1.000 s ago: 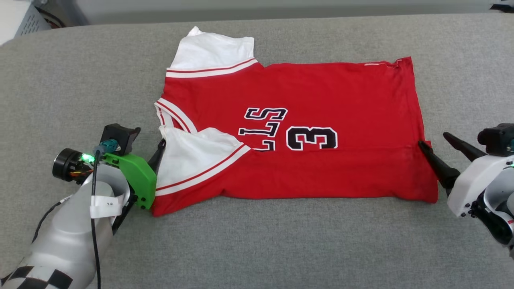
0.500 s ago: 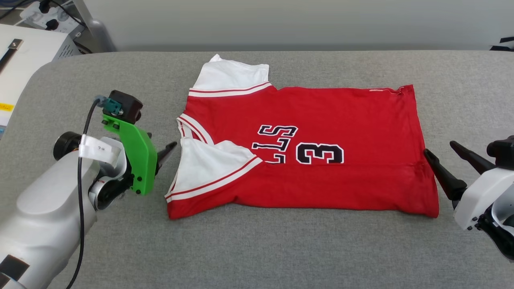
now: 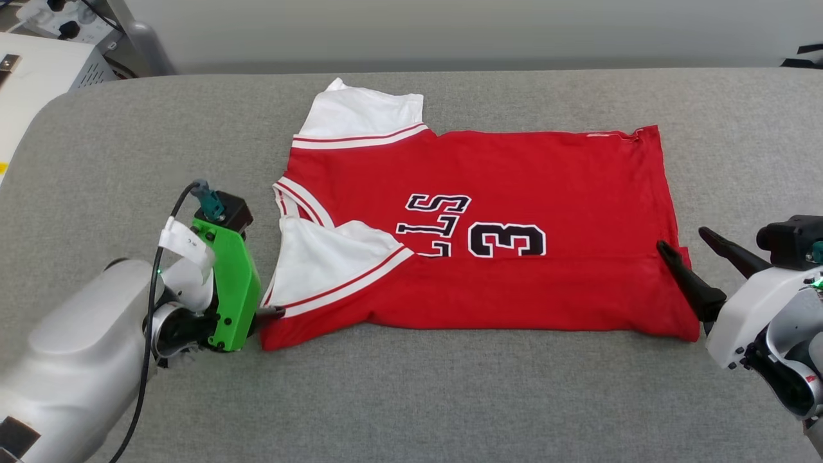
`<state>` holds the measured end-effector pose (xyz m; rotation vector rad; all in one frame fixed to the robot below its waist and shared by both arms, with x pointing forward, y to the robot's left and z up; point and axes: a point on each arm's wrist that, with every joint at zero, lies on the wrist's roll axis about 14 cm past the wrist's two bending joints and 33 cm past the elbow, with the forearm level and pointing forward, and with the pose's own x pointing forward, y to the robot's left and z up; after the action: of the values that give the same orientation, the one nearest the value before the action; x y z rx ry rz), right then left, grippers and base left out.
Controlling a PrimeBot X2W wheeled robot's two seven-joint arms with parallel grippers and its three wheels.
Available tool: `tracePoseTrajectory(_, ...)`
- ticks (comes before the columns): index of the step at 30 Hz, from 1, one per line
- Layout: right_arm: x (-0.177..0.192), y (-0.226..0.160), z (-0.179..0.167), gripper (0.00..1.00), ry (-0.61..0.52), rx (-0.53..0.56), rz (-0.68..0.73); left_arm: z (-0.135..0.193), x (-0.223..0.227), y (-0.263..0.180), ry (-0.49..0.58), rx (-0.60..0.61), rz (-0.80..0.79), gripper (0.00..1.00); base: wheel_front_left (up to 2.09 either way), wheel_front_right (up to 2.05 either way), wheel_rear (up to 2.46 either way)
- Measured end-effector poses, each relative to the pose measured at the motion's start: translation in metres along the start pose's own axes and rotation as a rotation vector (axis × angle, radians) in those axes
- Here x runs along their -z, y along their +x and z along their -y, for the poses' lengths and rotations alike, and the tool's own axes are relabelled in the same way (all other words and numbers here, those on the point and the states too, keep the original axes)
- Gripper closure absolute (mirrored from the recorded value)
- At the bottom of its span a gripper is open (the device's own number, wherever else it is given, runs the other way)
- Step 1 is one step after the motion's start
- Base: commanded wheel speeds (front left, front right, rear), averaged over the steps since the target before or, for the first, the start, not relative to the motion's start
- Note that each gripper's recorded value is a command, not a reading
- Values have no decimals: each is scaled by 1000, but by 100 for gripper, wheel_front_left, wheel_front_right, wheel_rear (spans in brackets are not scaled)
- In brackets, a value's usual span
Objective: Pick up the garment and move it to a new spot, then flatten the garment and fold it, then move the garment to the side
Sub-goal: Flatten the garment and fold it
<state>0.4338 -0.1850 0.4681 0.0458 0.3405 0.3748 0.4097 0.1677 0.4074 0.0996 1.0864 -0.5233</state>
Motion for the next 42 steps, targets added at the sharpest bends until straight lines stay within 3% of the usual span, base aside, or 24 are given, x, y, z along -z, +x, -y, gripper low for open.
tracePoseTrajectory(6, 10, 2, -1, 0, 18, 3, -26, 8, 24, 25, -53, 34, -77, 0, 0, 0, 0)
tracePoseTrajectory(13, 18, 3, 3, 0, 26, 12, -47, 5, 34, 39, -40, 26, -107, 0, 0, 0, 0)
tracePoseTrajectory(14, 17, 3, 4, 0, 24, 14, -45, 5, 33, 40, -32, 23, -97, 55, 0, 0, 0)
tracePoseTrajectory(15, 16, 2, 5, 0, 22, 17, -43, 5, 32, 40, -23, 21, -82, 100, 0, 0, 0)
tracePoseTrajectory(21, -6, -6, 13, 0, -53, 28, -11, 2, 25, 30, 79, -17, 15, 100, 0, 0, 0)
tracePoseTrajectory(27, -43, -14, 27, 0, -149, 51, 12, 0, 12, 10, 109, -33, 127, 100, 0, 0, 0)
tracePoseTrajectory(33, -27, -19, 26, 0, -217, 12, -225, 4, 7, -1, 128, -27, 182, 100, 0, 0, 0)
tracePoseTrajectory(42, 34, -28, 30, 0, -163, -5, -597, 7, 4, 4, 185, -18, 181, 100, 0, 0, 0)
